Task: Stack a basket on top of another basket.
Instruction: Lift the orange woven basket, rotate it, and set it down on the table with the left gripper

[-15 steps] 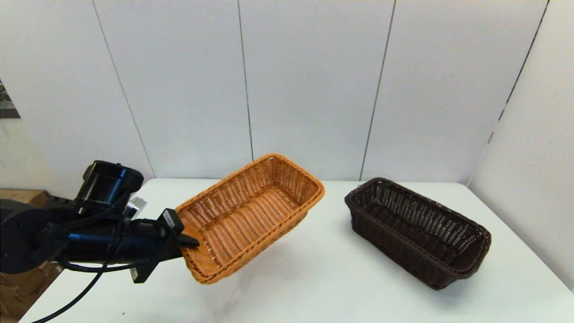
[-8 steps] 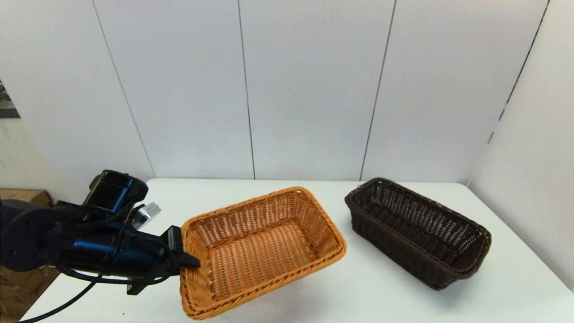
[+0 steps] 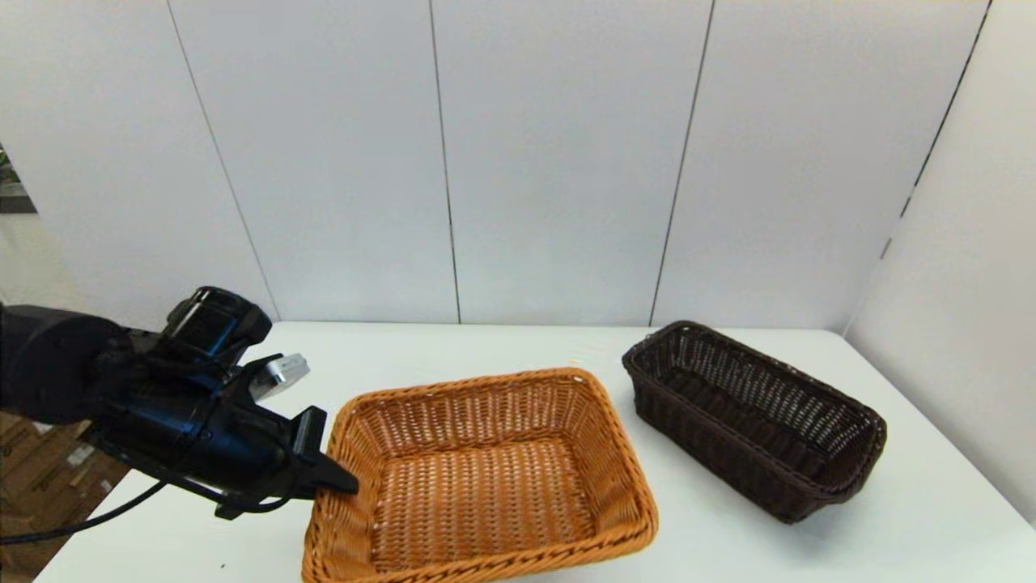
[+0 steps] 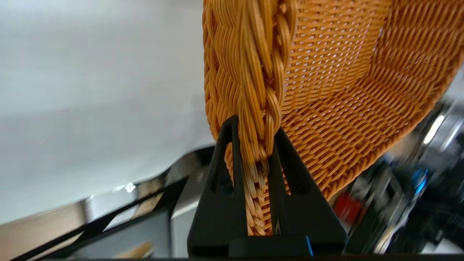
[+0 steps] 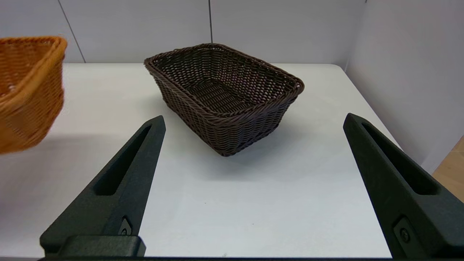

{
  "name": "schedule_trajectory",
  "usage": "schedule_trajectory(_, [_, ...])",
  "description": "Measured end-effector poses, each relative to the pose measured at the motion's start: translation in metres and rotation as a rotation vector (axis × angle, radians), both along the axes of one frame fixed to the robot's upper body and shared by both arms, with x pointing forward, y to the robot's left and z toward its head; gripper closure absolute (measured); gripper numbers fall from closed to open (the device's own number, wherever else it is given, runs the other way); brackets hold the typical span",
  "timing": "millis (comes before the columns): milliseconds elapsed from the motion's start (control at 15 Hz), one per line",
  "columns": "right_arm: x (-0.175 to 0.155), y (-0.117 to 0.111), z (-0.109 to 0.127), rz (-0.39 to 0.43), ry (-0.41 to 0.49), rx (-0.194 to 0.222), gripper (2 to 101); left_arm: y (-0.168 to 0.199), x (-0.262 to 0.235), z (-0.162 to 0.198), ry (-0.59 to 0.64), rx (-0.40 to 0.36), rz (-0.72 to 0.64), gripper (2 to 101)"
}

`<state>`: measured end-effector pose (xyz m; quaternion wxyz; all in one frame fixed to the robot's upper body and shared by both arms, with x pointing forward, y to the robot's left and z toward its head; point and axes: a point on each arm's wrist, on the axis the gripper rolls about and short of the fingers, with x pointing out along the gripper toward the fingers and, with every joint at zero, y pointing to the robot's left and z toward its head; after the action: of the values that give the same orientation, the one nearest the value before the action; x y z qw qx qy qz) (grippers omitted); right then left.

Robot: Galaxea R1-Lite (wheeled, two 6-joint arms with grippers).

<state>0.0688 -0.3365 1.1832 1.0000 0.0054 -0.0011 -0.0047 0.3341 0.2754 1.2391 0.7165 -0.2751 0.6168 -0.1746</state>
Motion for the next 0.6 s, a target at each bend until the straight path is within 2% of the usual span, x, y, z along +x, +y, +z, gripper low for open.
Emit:
schedule_trajectory(333, [0.0,0.0,0.0,0.0,0.0,0.0,5.0,0.008,0.011,0.006,0.02,0.027,-0.169,89.6])
schedule_trajectory(600, [0.0,0.0,0.0,0.0,0.0,0.0,5.0,0.006,0.026,0.007,0.035,0.011,-0.197,89.6])
